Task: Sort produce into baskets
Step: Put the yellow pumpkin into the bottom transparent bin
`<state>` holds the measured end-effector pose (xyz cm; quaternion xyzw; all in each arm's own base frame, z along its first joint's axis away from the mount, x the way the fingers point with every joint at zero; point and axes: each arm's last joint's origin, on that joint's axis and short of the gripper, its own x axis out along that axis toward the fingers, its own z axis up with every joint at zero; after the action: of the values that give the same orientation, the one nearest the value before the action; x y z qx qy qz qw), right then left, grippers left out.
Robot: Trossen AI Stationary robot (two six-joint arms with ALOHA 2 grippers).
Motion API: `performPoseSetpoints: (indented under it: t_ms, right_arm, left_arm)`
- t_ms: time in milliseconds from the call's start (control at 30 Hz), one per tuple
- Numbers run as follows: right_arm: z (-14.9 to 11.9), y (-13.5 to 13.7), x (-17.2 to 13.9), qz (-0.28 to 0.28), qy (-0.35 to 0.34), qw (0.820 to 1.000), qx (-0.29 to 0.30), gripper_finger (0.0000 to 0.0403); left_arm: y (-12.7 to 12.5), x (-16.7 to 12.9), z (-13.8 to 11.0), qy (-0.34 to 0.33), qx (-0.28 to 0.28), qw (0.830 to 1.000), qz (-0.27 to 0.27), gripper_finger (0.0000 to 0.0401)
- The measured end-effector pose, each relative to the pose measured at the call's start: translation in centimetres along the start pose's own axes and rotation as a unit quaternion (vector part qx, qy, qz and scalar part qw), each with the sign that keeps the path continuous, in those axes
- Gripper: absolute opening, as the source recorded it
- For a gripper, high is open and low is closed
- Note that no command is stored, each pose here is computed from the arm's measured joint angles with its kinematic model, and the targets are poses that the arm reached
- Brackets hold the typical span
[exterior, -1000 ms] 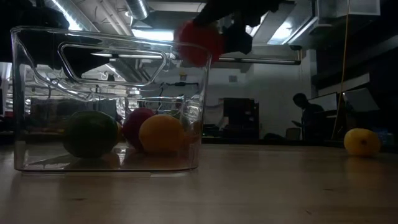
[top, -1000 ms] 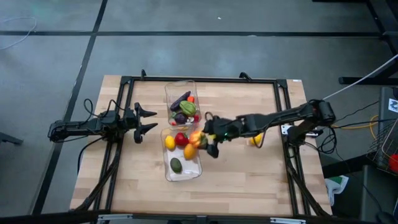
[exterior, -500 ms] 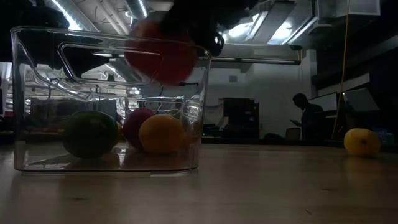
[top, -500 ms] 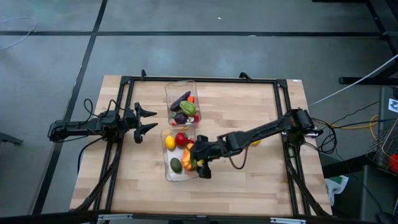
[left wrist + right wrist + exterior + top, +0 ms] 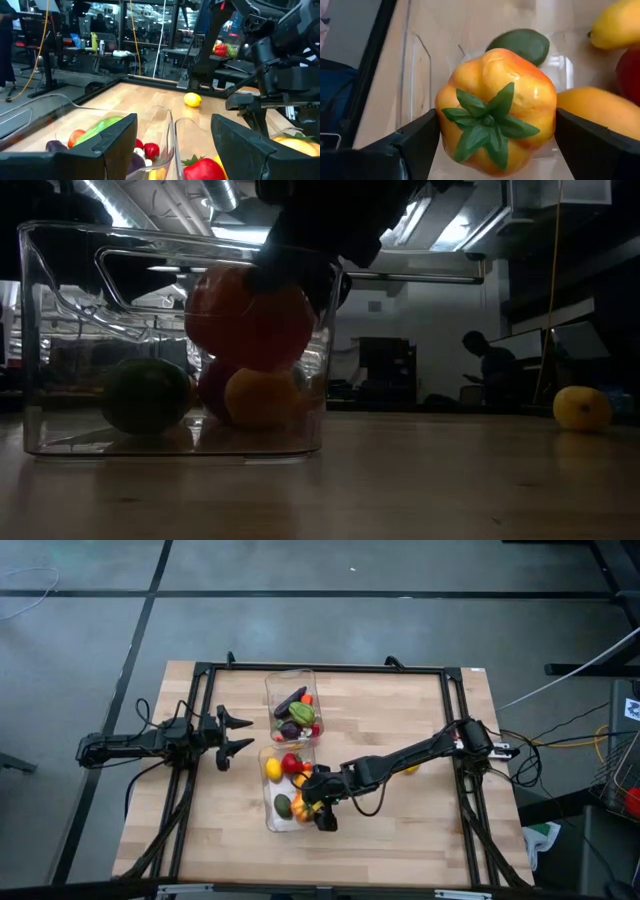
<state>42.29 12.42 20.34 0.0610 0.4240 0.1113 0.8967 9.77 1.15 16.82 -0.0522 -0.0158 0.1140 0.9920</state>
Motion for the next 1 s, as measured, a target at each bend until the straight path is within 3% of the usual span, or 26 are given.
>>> performPoseSetpoints:
  t_ms: [167, 367, 633, 1000]
  right_arm:
    - [0.1, -0.5, 0.0, 0.007, 0.002, 1.0, 0.005, 0.0353]
    - [0.2, -1.2, 0.0, 0.008, 0.003, 1.0, 0.006, 0.0394]
    - [0.3, -1.0, 0.0, 0.018, 0.0, 1.0, 0.01, 0.0376]
    - [0.9, -1.3, -0.1, 0.043, -0.022, 0.999, 0.013, 0.039]
  left_arm:
    - [0.0, 0.0, 0.0, 0.0, 0.0, 1.0, 0.0, 0.025]
    - [0.0, 0.0, 0.0, 0.0, 0.0, 1.0, 0.0, 0.025]
    - [0.0, 0.0, 0.0, 0.0, 0.0, 1.0, 0.0, 0.025]
    - [0.0, 0.0, 0.0, 0.0, 0.0, 1.0, 0.0, 0.025]
